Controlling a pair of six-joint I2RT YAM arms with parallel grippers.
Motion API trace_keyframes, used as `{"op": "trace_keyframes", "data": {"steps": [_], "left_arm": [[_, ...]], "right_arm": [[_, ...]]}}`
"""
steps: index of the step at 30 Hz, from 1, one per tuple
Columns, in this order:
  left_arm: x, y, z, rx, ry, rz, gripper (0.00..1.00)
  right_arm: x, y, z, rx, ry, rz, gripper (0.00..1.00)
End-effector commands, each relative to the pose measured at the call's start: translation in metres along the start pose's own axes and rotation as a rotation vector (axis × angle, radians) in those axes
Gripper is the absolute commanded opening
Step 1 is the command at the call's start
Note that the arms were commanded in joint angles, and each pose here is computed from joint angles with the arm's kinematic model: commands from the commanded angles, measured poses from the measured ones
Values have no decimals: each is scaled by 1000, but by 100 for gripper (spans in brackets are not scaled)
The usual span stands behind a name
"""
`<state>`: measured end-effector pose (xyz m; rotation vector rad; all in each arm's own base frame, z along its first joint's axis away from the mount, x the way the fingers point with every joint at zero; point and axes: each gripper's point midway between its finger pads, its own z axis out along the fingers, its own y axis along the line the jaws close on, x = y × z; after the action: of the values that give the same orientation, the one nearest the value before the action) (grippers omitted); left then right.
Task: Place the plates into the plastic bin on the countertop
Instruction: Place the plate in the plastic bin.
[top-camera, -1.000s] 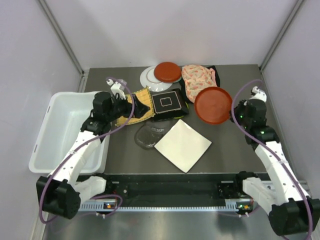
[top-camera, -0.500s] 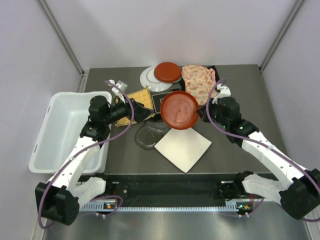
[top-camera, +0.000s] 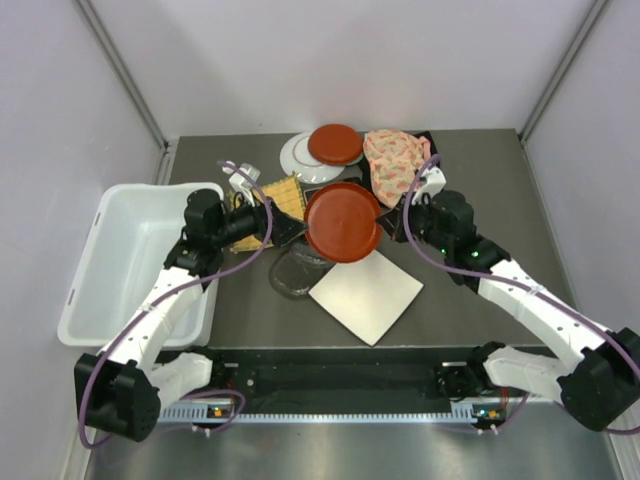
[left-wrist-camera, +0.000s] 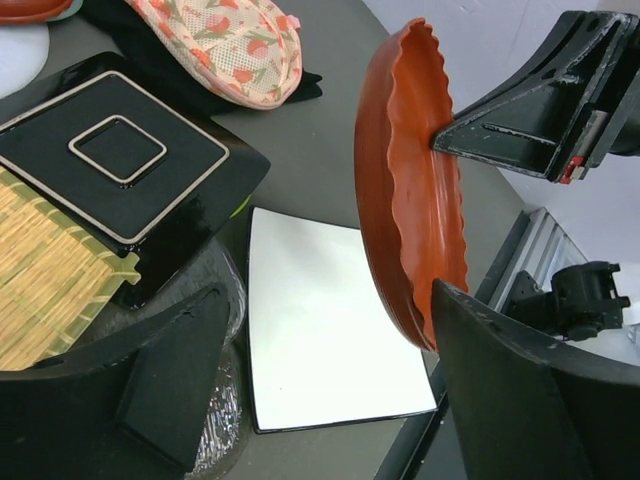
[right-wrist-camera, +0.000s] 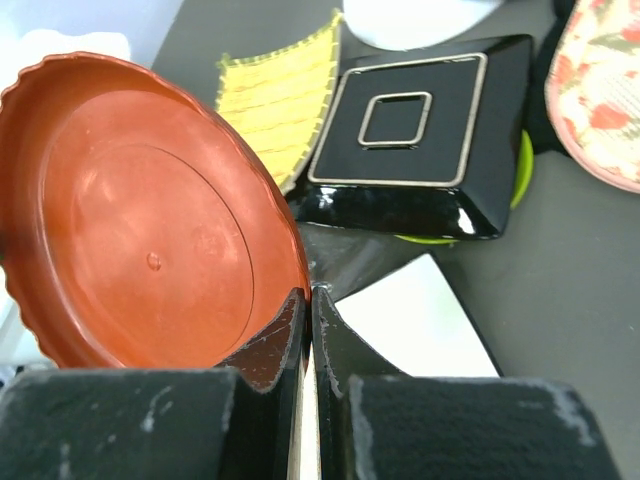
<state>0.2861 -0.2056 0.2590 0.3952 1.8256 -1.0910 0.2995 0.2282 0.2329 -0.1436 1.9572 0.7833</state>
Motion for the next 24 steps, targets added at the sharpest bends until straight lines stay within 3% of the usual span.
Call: {"op": "trace_keyframes", "data": {"steps": [1, 5, 8, 9, 14, 17, 20, 21, 24], "left_arm": [[-17, -13, 1, 45, -32, 48, 83], [-13, -13, 4, 58, -19, 38, 67], [-11, -15, 6, 70, -15, 35, 48], [-11, -14, 6, 71, -14, 33, 35], [-7, -14, 10, 82, 4, 13, 2], [-7, -10, 10, 61, 5, 11, 0], [-8, 7, 6, -49, 3, 34, 0], [-15, 18, 3, -131, -15, 45, 0], [-21, 34, -9, -254, -22, 89, 0]], "right_arm": [[-35, 39, -3, -136, -100, -51, 0], [-32, 44, -1, -164, -94, -73, 0], [-26, 49, 3, -176, -68, -102, 0], [-26, 49, 6, -169, -60, -111, 0], [-18, 52, 13, -152, -33, -158, 0], [-20, 52, 16, -148, -43, -154, 0], [-22, 49, 19, -129, -52, -147, 13], [-22, 46, 20, -111, -56, -142, 25], [-23, 39, 22, -76, -57, -137, 35]]}}
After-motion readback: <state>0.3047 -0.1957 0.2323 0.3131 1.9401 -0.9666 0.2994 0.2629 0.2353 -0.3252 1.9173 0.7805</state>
